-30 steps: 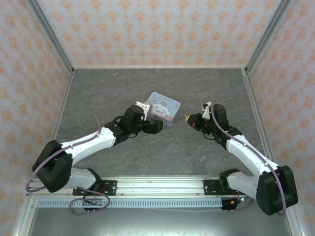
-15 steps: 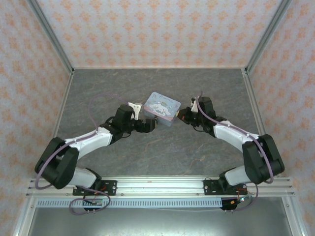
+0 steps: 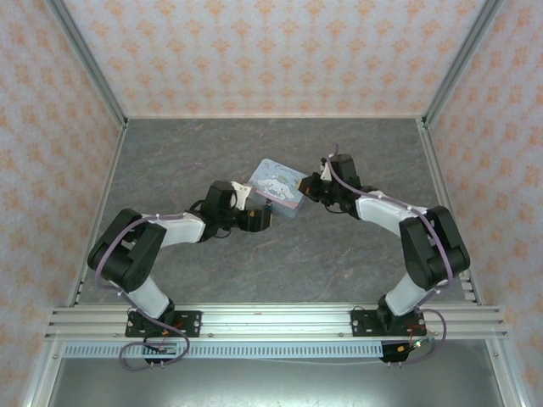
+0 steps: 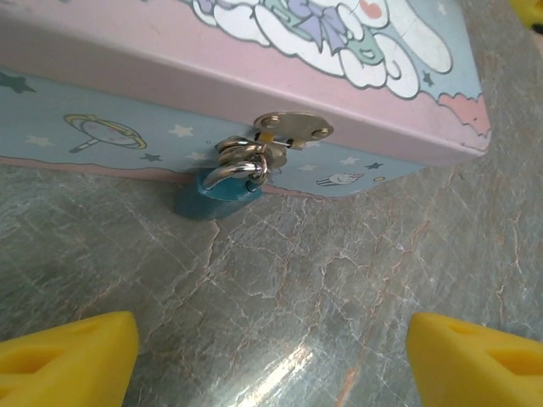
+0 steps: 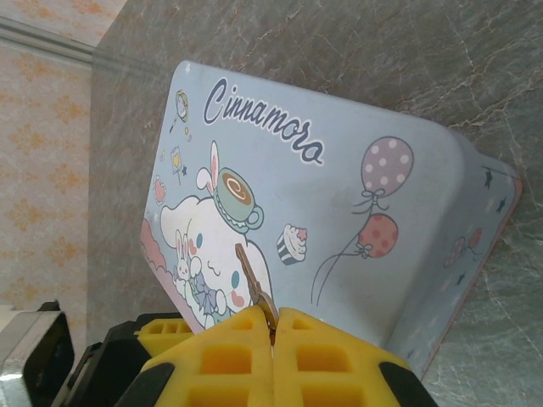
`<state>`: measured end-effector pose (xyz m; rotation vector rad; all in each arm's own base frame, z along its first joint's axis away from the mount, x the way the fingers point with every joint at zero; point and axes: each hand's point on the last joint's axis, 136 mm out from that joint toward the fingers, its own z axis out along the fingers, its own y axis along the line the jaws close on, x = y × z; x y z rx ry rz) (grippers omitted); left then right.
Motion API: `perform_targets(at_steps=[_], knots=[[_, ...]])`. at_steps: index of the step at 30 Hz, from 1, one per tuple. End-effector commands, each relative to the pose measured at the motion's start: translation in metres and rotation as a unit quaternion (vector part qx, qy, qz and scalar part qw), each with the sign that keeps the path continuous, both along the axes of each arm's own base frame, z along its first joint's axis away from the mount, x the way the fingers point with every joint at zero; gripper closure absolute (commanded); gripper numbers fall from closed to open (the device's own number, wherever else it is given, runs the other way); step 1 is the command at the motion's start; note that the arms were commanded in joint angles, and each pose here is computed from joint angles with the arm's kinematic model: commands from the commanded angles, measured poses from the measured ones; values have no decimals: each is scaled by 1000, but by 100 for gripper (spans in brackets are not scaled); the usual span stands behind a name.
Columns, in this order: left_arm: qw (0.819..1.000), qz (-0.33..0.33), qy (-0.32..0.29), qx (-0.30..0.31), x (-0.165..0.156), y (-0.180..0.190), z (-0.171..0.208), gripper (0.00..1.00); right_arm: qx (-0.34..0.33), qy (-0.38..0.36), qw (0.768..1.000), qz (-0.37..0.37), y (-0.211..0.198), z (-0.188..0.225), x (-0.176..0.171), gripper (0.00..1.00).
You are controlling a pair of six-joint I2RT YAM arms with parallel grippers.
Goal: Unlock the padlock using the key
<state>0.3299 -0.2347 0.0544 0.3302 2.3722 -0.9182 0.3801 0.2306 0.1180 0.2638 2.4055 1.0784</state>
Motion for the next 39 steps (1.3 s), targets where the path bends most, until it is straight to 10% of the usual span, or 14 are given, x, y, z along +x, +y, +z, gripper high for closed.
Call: perform_targets(at_steps=[1,39], knots=[[999,-12,-42,-19,16,-7,13,18,-15,-6,1000,13,4,-2,6,100],[999,-16,-42,8,34,-33,-39,47,-51,40,998,20,-2,-38,-6,100]])
